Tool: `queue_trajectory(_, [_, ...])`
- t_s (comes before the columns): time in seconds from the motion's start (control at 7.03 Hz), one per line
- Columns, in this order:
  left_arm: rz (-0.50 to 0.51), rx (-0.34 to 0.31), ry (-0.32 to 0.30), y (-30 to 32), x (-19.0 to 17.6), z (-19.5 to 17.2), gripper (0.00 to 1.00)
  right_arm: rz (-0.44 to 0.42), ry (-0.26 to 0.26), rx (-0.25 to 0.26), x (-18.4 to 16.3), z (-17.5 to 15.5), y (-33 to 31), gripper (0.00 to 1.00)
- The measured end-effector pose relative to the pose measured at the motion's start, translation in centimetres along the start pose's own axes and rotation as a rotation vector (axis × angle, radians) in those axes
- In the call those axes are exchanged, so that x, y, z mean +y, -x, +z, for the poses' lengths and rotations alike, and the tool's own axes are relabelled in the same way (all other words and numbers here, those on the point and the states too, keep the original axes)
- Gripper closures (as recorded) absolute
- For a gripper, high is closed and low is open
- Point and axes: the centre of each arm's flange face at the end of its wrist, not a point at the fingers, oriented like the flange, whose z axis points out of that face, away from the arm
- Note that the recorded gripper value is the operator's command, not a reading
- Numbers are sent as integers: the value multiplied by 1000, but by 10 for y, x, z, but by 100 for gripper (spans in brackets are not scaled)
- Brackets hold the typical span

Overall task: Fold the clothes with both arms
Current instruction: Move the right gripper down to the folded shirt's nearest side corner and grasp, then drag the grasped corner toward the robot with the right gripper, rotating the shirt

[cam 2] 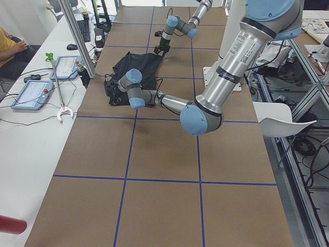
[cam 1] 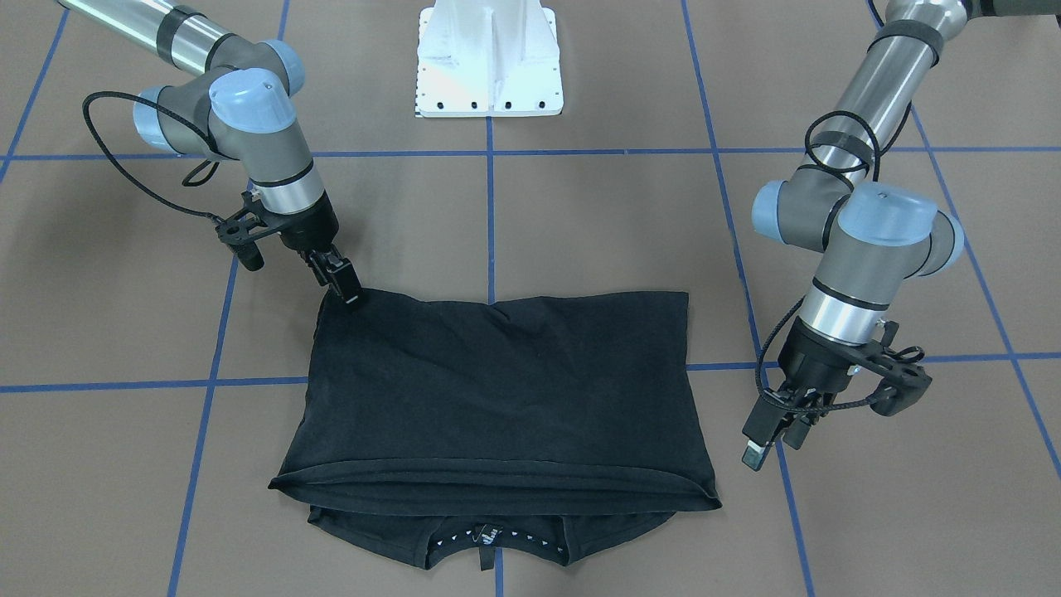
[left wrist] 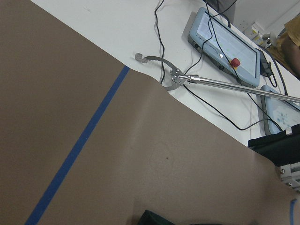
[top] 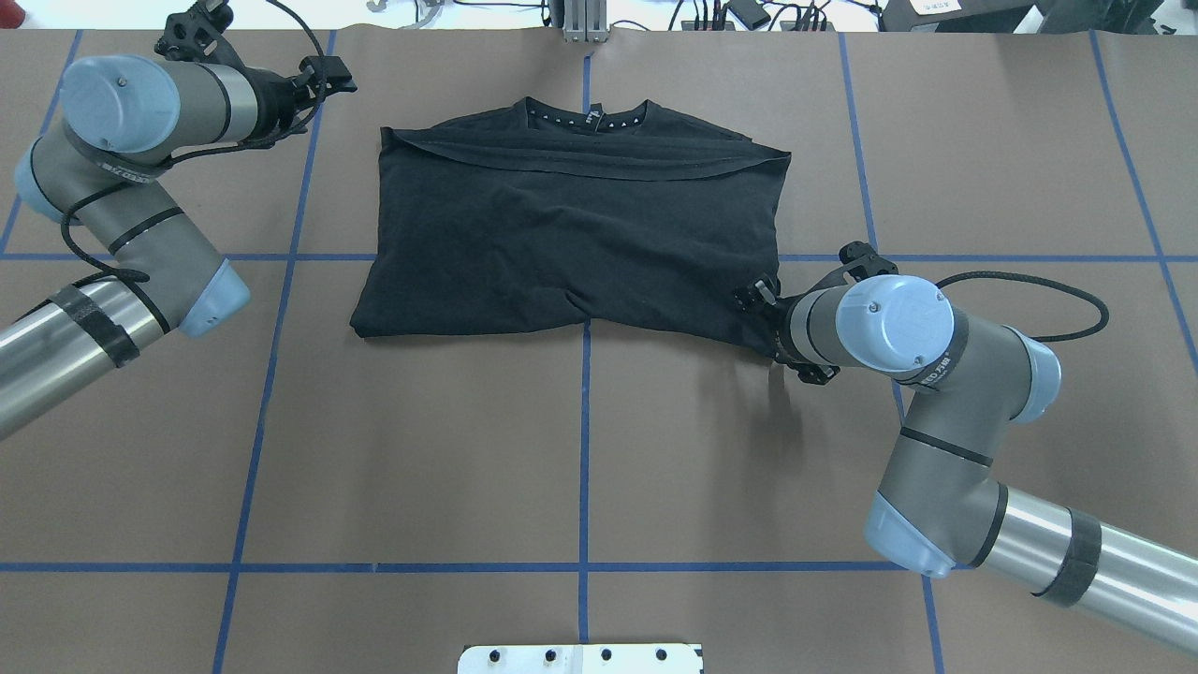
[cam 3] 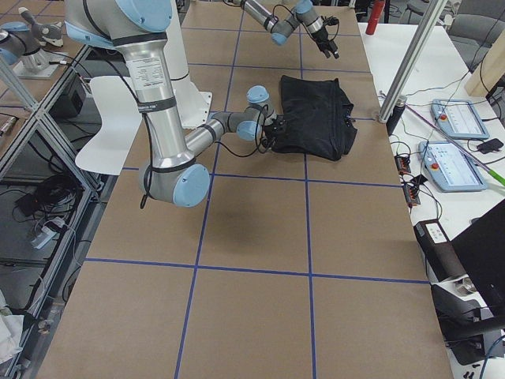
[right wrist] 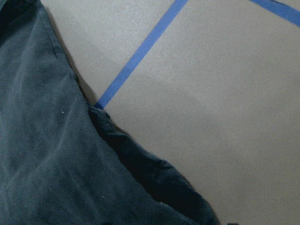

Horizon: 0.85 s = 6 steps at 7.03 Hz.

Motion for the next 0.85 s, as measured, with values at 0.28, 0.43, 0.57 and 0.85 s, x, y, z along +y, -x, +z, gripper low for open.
queue_trajectory(0.28, [0, 0, 1, 0, 0, 0, 0, 1, -3, 5, -2, -1, -2, 100])
queue_trajectory(0.43, [-1, 0, 1, 0, 0, 0, 0, 2, -3, 8, -3, -1, -3, 100])
queue_trajectory(0.57, [-1, 0, 1, 0, 1, 0, 0, 0, -2, 12, -5, -2, -5, 100])
queue_trajectory(0.85, [0, 3, 2, -2, 1, 0, 0, 9, 28, 25, -15, -10, -6, 100])
